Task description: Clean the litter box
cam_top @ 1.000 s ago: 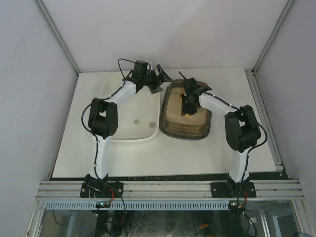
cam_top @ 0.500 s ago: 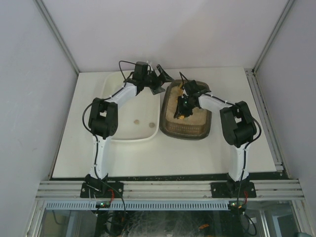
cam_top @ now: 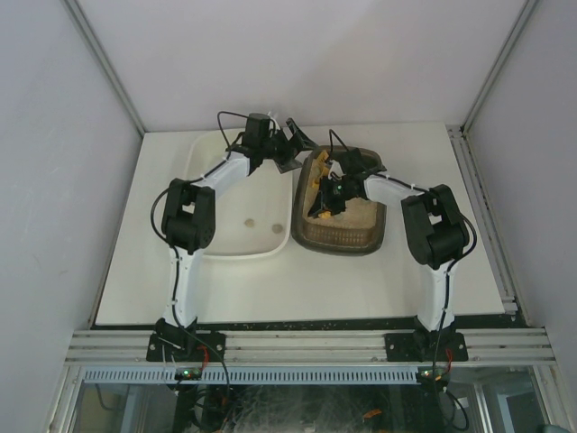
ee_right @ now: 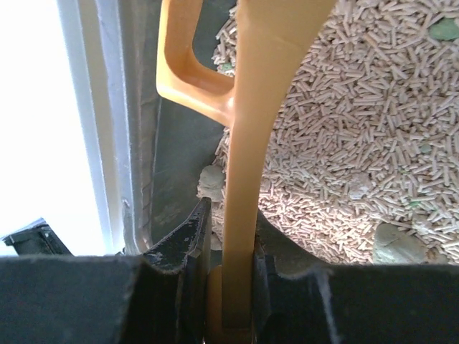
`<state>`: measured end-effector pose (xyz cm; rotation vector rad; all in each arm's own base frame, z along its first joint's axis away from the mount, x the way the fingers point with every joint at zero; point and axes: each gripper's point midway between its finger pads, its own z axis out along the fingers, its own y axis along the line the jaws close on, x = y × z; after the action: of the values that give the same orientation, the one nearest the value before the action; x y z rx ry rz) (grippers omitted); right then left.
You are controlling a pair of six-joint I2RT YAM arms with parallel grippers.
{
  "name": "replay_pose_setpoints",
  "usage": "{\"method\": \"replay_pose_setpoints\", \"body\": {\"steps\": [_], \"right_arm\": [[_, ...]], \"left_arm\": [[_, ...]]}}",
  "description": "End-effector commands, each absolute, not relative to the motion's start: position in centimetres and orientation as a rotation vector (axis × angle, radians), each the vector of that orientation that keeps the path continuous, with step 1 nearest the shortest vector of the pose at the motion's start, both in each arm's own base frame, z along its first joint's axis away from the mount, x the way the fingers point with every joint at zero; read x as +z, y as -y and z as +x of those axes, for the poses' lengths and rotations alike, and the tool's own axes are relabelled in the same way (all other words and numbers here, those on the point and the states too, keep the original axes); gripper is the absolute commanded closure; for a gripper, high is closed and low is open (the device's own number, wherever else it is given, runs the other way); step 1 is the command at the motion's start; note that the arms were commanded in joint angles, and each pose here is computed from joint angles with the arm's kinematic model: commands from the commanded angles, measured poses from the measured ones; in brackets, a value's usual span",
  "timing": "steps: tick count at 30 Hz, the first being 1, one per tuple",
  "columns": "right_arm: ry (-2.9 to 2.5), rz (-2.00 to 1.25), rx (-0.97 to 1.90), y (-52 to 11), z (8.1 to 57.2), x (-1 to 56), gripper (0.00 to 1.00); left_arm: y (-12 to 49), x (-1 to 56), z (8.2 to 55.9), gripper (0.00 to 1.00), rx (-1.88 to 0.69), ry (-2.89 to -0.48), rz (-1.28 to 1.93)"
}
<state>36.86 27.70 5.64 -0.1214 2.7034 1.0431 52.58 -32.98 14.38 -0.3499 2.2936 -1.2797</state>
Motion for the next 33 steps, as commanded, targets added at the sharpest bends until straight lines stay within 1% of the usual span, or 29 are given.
{"method": "replay_pose_setpoints", "body": {"steps": [1, 6, 10, 17, 20, 23, 27, 33], "right_arm": [[-2.557, -0.319, 1.261, -30.3, 36.4, 8.8, 1.0], [-2.59, -0.334, 1.385, -30.5, 35.3, 7.6, 1.0], [-2.524, -0.319, 1.515, -30.9, 35.5, 7.8, 1.0], [-2.379, -0.185, 1.67, -29.4, 37.2, 9.1, 1.0], [-2.35, -0.118, 1.723, -28.5, 37.1, 9.0, 1.0], [-2.359, -0.107, 1.715, -28.5, 37.0, 8.7, 1.0], [-2.456, -0.156, 1.623, -28.9, 36.1, 8.0, 1.0], [-2.448, -0.175, 1.647, -29.4, 35.6, 8.8, 1.0]], "left_arm": [[32.5, 15.1, 51.9, 0.0, -1.26, -2.297, -0.349], [32.4, 15.1, 51.7, 0.0, -1.254, -2.298, -0.346], [32.4, 15.1, 51.6, 0.0, -1.26, -2.301, -0.346], [32.5, 15.5, 51.3, 0.0, -1.268, -2.298, -0.332], [32.5, 15.5, 51.3, 0.0, -1.272, -2.298, -0.329], [32.6, 15.4, 51.2, 0.0, -1.274, -2.299, -0.326], [32.6, 15.2, 51.2, 0.0, -1.271, -2.304, -0.326], [32.7, 15.2, 51.2, 0.0, -1.276, -2.302, -0.32]]}}
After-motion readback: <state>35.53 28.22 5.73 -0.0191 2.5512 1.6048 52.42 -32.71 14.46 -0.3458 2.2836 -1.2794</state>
